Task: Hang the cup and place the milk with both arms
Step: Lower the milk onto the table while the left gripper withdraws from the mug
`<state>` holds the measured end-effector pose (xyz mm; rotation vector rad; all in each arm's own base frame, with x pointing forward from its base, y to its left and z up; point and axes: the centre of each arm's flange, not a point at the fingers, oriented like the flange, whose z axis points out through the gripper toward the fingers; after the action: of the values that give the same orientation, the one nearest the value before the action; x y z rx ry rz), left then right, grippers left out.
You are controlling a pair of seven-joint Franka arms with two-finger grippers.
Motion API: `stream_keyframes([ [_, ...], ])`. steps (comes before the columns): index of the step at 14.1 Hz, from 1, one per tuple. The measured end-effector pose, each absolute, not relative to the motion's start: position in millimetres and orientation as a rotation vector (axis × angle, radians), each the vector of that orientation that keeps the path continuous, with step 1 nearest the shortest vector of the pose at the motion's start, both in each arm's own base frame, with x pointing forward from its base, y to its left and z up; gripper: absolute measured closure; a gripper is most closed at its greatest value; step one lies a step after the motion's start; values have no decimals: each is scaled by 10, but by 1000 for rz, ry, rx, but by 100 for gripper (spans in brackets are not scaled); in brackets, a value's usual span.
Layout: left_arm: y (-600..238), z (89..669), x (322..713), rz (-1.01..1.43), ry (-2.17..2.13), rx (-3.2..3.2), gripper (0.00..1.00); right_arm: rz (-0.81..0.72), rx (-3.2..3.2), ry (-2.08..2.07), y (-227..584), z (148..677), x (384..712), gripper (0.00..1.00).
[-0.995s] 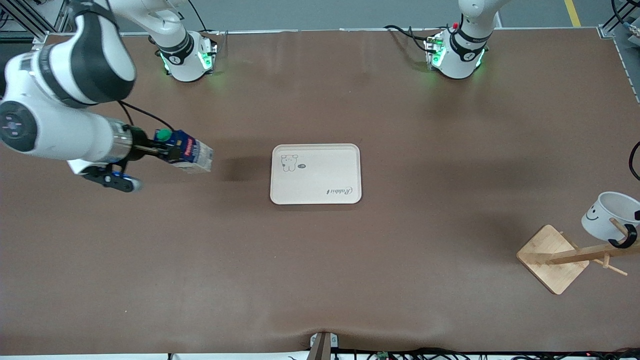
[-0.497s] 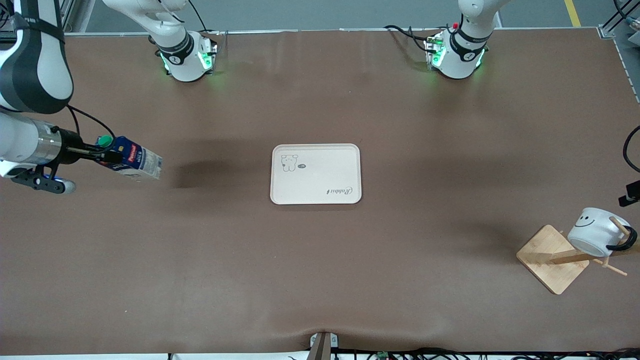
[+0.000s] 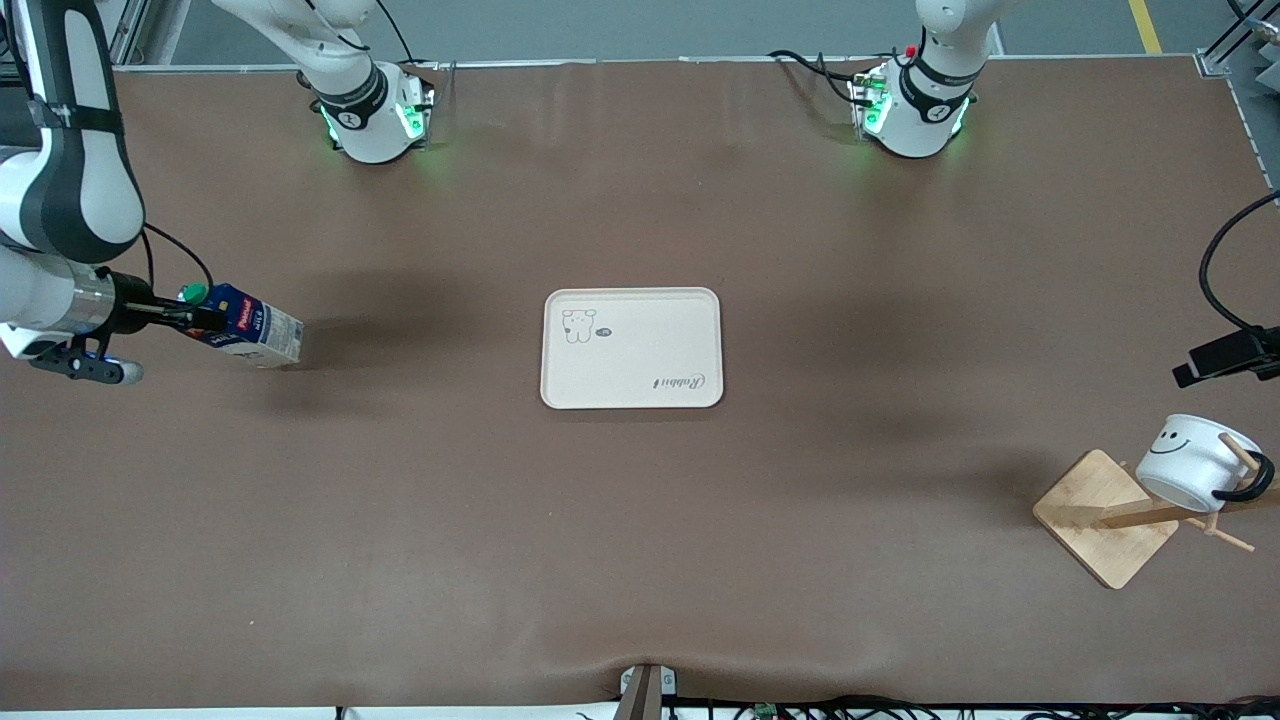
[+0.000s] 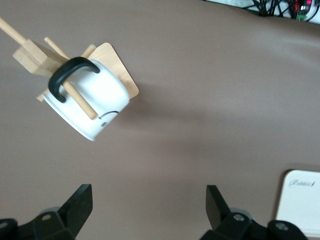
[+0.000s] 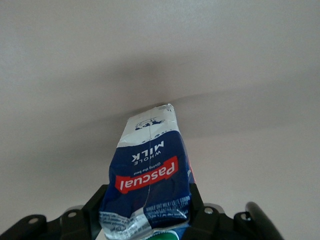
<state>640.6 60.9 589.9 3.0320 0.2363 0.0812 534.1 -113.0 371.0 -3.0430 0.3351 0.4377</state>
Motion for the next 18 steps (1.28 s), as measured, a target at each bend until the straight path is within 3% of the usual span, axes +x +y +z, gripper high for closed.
stream_keyframes([
  [18,-31,6571,5948,117,-4,3228,0,491,-3023,437,-1241,3364,5170,34],
])
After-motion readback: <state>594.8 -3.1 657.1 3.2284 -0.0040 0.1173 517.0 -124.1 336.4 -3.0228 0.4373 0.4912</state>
